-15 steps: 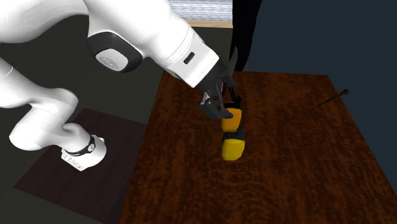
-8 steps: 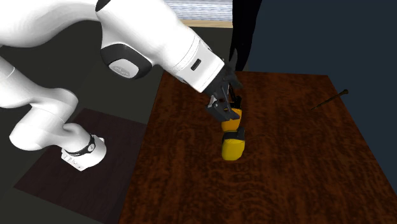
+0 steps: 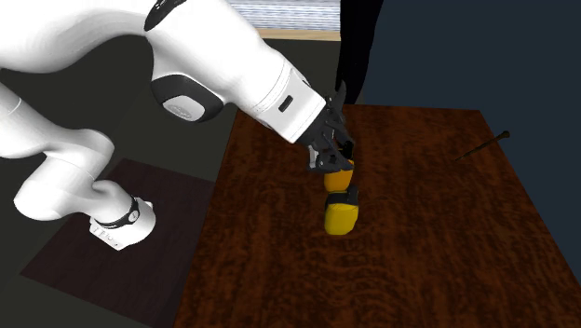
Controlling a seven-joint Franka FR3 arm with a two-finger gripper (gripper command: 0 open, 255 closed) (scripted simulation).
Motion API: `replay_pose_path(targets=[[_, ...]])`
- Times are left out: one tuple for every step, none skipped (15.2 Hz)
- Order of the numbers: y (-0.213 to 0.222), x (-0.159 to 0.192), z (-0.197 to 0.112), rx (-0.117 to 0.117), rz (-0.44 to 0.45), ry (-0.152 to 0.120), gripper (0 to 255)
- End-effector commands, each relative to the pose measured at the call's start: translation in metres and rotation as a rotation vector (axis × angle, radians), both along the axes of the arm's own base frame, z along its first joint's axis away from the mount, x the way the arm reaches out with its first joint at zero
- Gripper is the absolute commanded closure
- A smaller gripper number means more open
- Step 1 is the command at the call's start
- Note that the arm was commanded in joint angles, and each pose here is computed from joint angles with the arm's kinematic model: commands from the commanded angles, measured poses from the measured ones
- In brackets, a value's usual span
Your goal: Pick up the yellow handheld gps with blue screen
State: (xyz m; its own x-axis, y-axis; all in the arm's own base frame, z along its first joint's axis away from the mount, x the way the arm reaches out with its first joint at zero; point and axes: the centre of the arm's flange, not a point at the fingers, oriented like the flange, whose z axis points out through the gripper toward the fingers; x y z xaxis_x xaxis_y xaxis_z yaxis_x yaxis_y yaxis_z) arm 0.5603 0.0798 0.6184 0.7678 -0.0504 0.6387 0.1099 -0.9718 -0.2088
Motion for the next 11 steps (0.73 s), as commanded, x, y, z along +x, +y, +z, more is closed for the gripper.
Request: replay_pose_path(targets=[[0.000,0.000,-0.002,0.000,0.000,0.003,255],[0.000,0.000,-0.001,0.000,0.000,0.003,255],[0.000,0.000,-0.001,0.000,0.000,0.003,255],[0.000,0.000,-0.001,0.000,0.000,0.003,255],[0.000,0.001,-0.001,0.000,0.001,0.004,255],[0.000,0.001,0.004,0.000,0.000,0.004,255],[0.000,0.001,0.009,0.000,0.001,0.004,255],[0.000,0.001,0.015,0.000,0.001,0.004,255],[0.000,0.001,0.020,0.000,0.001,0.004,255],[0.000,0.001,0.025,0.000,0.001,0.004,255],[0.000,0.001,0.031,0.000,0.001,0.004,255]])
